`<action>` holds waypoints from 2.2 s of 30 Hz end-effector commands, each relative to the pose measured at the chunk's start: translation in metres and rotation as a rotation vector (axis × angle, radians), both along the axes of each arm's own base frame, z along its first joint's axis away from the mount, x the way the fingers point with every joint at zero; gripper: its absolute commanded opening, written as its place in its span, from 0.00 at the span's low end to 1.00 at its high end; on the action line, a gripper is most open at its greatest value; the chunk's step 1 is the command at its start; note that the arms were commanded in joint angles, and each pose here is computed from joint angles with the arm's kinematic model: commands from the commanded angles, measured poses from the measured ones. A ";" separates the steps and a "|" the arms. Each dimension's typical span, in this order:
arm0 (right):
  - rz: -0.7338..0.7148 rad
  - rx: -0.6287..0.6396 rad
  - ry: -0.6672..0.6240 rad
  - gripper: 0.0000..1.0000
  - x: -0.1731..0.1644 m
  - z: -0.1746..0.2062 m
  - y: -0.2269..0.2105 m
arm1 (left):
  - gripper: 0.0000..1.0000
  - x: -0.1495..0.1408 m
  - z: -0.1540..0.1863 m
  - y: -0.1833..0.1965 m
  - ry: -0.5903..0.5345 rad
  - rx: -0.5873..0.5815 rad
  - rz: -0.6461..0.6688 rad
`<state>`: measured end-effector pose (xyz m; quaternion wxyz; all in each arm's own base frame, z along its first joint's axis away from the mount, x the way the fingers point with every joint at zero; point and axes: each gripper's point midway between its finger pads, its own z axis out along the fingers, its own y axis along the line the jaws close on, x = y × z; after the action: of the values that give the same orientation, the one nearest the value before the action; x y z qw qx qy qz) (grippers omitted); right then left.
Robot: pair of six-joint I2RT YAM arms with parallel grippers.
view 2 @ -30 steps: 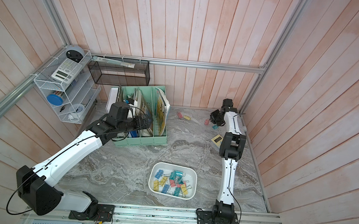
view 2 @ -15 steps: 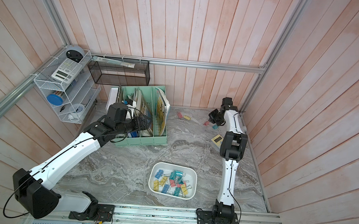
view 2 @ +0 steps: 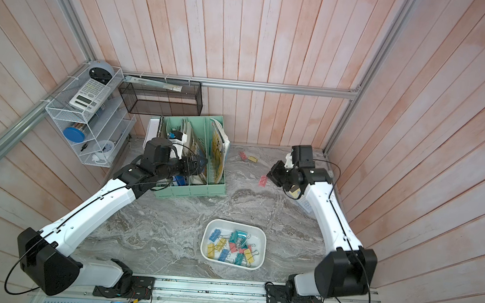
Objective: Put the binder clips in the storage box
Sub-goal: Pick up the binder clip at the center of the board, then place the binder clip in the storage box, then pick up the binder clip at the center of the board.
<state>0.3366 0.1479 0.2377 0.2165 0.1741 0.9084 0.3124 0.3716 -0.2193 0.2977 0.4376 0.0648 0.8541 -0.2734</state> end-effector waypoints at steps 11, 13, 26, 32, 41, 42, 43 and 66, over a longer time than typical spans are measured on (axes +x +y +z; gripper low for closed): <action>0.242 -0.189 0.262 0.06 -0.154 -0.139 0.066 | 1.00 -0.013 -0.013 -0.006 -0.032 0.040 -0.112; 0.235 -0.190 0.225 0.23 -0.147 -0.131 0.070 | 1.00 -0.015 -0.015 -0.005 -0.029 0.046 -0.115; -0.402 -0.123 -0.047 0.42 0.066 -0.009 -0.091 | 1.00 -0.017 -0.011 -0.005 -0.024 0.048 -0.125; -0.463 -0.201 0.114 0.49 0.166 -0.051 -0.140 | 1.00 -0.015 -0.010 -0.004 0.001 0.068 -0.116; -0.423 -0.182 0.289 0.55 0.225 -0.126 -0.183 | 1.00 0.003 -0.007 0.002 -0.010 0.142 -0.067; -0.416 -0.185 0.301 0.55 0.226 -0.132 -0.186 | 1.00 0.005 -0.004 0.001 -0.016 0.148 -0.068; -0.415 -0.183 0.312 0.55 0.226 -0.137 -0.187 | 1.00 0.007 -0.006 0.001 -0.017 0.157 -0.065; -0.397 0.021 0.273 0.00 0.250 -0.163 -0.169 | 1.00 0.031 -0.003 -0.005 -0.038 0.162 -0.063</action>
<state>0.5895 -0.0255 0.0691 0.1478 0.3993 0.8731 0.2376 0.3988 -0.2212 0.2795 0.4219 0.1294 0.8743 -0.2020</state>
